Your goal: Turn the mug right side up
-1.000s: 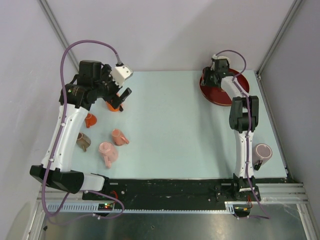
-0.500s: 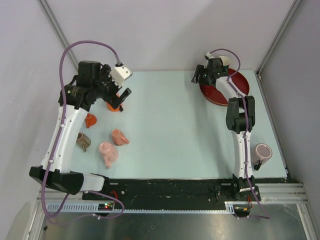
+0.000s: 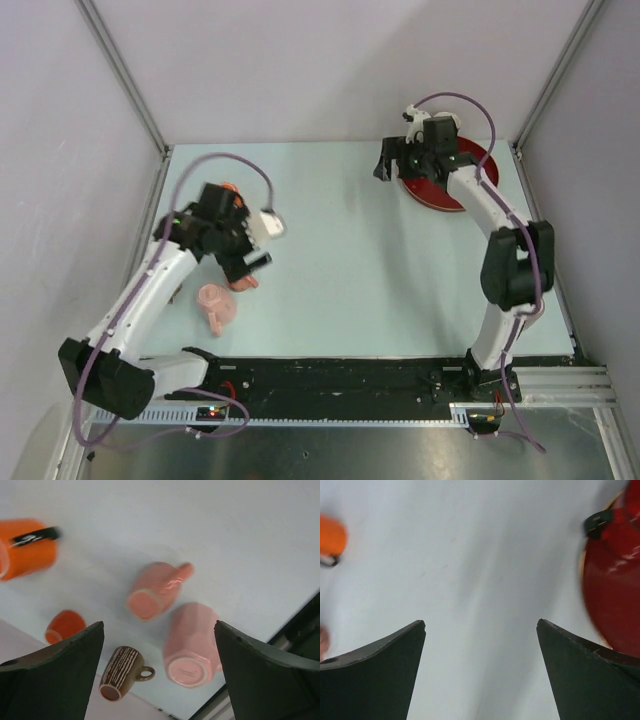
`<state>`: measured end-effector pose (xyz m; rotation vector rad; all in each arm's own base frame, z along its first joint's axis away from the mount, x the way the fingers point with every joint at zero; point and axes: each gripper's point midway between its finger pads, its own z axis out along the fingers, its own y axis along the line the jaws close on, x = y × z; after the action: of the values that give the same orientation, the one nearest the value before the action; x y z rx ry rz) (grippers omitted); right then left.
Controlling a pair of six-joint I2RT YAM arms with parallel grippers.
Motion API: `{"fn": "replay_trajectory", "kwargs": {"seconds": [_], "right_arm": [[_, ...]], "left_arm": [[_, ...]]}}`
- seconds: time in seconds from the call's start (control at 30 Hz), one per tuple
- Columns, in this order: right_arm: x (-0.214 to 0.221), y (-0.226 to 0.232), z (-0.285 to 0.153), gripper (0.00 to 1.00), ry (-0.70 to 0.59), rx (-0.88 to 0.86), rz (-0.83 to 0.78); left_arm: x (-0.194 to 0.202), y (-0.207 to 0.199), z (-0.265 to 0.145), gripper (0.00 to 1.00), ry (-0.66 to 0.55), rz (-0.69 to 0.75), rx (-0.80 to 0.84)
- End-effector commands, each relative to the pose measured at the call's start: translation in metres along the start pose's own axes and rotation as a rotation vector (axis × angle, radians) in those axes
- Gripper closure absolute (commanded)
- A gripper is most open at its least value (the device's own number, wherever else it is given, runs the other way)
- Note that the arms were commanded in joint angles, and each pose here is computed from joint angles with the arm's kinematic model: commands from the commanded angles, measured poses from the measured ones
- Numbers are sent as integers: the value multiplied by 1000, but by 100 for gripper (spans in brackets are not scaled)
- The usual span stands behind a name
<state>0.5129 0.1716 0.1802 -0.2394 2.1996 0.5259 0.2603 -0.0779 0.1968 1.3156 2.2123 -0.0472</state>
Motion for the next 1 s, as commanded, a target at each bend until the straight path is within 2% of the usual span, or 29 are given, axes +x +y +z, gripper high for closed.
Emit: {"fn": "replay_trajectory", "kwargs": {"seconds": [0.0, 0.17, 0.33, 0.5, 0.7, 0.9, 0.97], "right_arm": [[17, 42, -40, 1, -16, -110, -53], [50, 62, -67, 1, 12, -131, -29], [74, 76, -82, 1, 33, -156, -35], [84, 80, -97, 1, 30, -158, -44], [83, 84, -112, 0, -3, -176, -58], [84, 92, -120, 1, -21, -217, -56], [83, 94, -122, 1, -25, -228, -58]], "left_arm": [[26, -44, 26, 8, 171, 379, 116], [47, -43, 57, 13, 336, 513, 169], [29, -24, 95, 11, 347, 512, 126], [44, -28, 120, 14, 420, 536, 180], [59, -26, 135, 33, 442, 596, 149], [63, -24, 140, 43, 422, 663, 129], [62, -24, 141, 55, 412, 673, 127]]}}
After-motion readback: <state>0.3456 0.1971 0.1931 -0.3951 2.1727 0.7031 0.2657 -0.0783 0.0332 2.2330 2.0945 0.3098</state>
